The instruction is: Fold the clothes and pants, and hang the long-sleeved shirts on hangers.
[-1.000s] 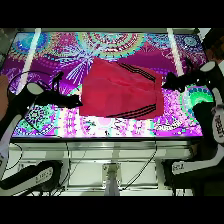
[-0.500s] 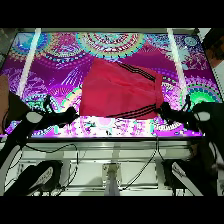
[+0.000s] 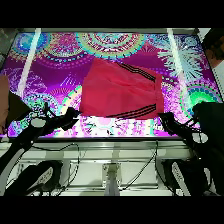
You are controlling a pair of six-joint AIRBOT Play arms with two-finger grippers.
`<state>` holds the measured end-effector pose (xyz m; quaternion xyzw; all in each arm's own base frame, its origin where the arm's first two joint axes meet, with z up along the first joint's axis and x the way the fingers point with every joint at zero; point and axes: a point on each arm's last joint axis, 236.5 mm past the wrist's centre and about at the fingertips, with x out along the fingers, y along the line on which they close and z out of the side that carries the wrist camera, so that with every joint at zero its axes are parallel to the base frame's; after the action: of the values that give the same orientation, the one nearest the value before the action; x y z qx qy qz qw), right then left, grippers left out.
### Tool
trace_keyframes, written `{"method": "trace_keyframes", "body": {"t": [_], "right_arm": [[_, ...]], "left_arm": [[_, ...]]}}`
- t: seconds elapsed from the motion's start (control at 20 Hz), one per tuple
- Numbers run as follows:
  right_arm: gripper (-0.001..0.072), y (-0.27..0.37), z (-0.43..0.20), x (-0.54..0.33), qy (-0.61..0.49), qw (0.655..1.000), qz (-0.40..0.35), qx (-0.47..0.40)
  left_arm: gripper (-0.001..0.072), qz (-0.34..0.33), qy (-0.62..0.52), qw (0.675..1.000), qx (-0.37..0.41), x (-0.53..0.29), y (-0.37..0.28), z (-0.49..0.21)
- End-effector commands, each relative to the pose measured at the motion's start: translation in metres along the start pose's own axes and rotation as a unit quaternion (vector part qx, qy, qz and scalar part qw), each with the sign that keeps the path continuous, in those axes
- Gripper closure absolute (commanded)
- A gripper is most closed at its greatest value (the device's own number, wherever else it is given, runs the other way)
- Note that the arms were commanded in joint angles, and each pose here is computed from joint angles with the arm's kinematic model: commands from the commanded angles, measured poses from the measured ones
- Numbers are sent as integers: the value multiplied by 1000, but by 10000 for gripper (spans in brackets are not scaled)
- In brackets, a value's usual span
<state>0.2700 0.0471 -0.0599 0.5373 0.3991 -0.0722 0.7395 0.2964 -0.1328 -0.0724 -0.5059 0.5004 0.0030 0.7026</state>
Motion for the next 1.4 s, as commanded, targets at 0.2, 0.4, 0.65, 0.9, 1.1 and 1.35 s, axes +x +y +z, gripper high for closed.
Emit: {"method": "trace_keyframes", "body": {"t": [0.2, 0.4, 0.65, 0.9, 1.1, 1.35], "right_arm": [[236, -33, -34, 15, 80, 992, -56, 77], [235, -28, -35, 23, 93, 993, -40, 63], [234, -19, -14, 31, 67, 996, -31, 52], [234, -17, 17, 37, 15, 997, -34, 62], [234, -27, 14, 45, 23, 994, -47, 94], [234, -24, 29, 55, 13, 993, -51, 108]], "left_arm": [[222, 32, -3, 999, -4, 30, 16, -11], [222, 34, -10, 999, 0, 34, 19, -7], [223, 9, -27, 1000, 6, 39, 6, 3], [222, 21, -25, 999, -6, 51, 9, 10], [223, 8, -28, 999, -20, 58, -6, 18], [245, 2, -27, 999, -20, 63, -17, 24]]}}
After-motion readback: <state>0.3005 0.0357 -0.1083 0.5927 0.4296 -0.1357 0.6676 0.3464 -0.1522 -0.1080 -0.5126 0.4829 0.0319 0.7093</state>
